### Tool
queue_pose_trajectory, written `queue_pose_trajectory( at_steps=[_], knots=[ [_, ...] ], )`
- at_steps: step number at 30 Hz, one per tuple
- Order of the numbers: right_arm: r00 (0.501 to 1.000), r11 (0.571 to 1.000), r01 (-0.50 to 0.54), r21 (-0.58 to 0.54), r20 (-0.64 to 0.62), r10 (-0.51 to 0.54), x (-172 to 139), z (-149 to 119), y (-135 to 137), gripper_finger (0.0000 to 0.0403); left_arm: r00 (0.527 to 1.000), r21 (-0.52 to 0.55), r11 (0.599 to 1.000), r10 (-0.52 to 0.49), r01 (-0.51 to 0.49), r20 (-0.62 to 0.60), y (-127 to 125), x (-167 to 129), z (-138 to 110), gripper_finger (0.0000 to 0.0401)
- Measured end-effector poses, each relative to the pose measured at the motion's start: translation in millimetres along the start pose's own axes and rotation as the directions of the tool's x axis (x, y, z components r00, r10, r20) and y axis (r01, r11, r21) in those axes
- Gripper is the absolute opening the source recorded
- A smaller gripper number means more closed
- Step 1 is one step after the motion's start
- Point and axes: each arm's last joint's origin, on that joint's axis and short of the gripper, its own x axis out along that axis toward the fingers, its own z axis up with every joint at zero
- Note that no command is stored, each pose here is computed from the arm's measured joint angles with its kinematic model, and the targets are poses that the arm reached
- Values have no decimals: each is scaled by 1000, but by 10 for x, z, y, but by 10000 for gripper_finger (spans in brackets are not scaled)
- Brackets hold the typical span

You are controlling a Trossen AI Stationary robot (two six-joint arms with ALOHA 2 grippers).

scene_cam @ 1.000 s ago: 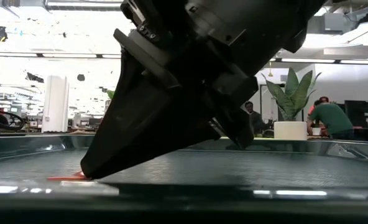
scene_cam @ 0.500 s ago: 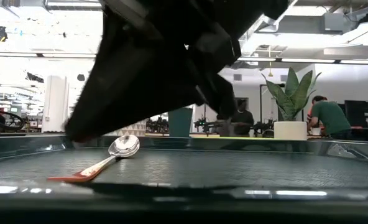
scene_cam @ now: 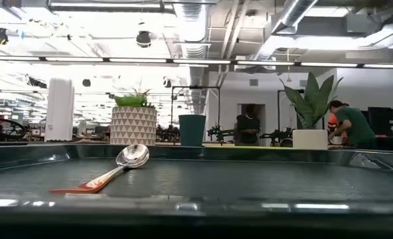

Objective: Pick and place plate/cup/fork/spoon on tray
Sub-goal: Put the light orange fork to the left of the orange spoon on the black serving tray

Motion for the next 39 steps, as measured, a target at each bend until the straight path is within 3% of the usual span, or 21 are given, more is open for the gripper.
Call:
queue_pose_trajectory(
  at_steps=[2,7,11,13,16,24,29,34,39],
  knots=[
    [992,991,122,51,-13,-122,-153,-229,-162,136,1000,6,1000,5,-5,6,8,-3,7,62],
    [994,981,103,165,-46,-97,-247,-652,-419,200,999,16,1000,0,0,39,12,0,32,129],
    [961,924,264,276,-159,-227,-101,-934,-781,224,999,10,1000,-1,1,35,4,-3,42,175],
    [955,895,276,351,-207,-213,-45,-1044,-973,227,999,9,1000,-2,1,34,2,-3,42,191],
    [968,873,204,442,-221,-115,116,-1189,-1199,224,999,7,1000,-3,3,33,1,-10,47,204],
    [963,805,169,569,-270,-12,676,-1275,-1615,219,1000,3,1000,-5,5,26,-3,-10,42,210],
    [960,769,200,607,-279,-30,914,-1223,-1693,220,1000,-1,1000,-10,10,21,-8,-10,37,210],
    [960,770,174,614,-281,6,925,-1172,-1667,217,1000,-2,1000,-10,10,21,-8,-10,36,210],
    [966,775,130,618,-256,43,736,-1138,-1644,214,1000,-1,1000,-11,11,21,-9,-10,37,210]
  ],
)
